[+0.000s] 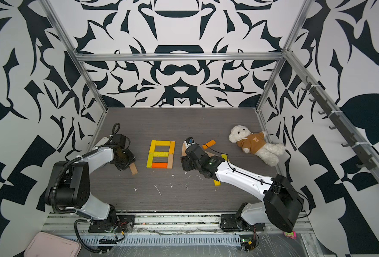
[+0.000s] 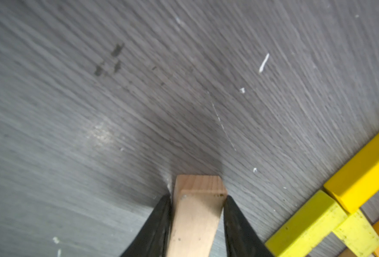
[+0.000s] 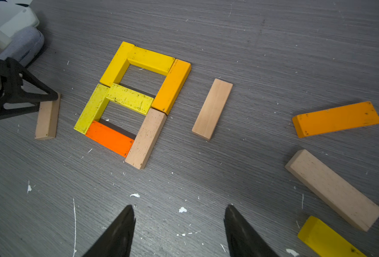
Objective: Assemble the number 8 with building blocks
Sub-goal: Pick up the building block from the center of the board, then place the building block at the center of the board, then pick up the building block from the center of the board, then assemble the building block at the center of the board.
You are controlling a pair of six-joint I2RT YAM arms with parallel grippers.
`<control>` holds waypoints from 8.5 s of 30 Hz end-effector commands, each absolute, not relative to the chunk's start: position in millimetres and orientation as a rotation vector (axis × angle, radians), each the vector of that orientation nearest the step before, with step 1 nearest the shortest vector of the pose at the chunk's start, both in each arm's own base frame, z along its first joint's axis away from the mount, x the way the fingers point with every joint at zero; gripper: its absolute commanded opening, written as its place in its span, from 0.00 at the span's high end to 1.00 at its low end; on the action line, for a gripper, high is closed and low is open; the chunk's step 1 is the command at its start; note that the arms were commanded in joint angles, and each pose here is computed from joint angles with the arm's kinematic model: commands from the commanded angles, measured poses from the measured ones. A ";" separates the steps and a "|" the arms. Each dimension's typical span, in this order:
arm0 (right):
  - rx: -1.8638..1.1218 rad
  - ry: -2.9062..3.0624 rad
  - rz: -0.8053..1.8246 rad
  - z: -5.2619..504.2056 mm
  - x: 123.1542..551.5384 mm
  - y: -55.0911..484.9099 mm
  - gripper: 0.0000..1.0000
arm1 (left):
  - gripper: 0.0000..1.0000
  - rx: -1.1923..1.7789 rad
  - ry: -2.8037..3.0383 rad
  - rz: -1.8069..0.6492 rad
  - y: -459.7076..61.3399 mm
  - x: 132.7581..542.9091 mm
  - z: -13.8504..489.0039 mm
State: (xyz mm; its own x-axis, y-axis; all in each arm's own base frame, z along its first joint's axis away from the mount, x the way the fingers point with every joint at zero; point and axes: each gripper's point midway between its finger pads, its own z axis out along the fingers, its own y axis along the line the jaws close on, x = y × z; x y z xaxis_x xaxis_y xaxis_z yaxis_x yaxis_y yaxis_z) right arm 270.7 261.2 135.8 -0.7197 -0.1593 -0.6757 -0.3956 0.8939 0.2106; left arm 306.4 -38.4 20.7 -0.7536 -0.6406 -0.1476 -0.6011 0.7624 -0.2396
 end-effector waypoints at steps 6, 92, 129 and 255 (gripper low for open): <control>-0.359 2.345 0.449 142.8 266.7 252.3 0.34 | 0.64 -0.888 2.815 -0.197 -43.4 287.1 18.1; -0.329 2.656 0.308 61.3 268.3 222.4 0.46 | 0.01 0.217 2.432 -0.650 -237.6 299.1 181.0; -0.548 2.737 0.205 34.3 366.3 226.0 0.82 | 0.01 0.193 2.492 -0.650 -226.5 279.9 146.2; -0.694 2.686 0.023 30.5 413.9 186.5 0.63 | 0.01 0.166 2.549 -0.778 -240.2 269.2 130.9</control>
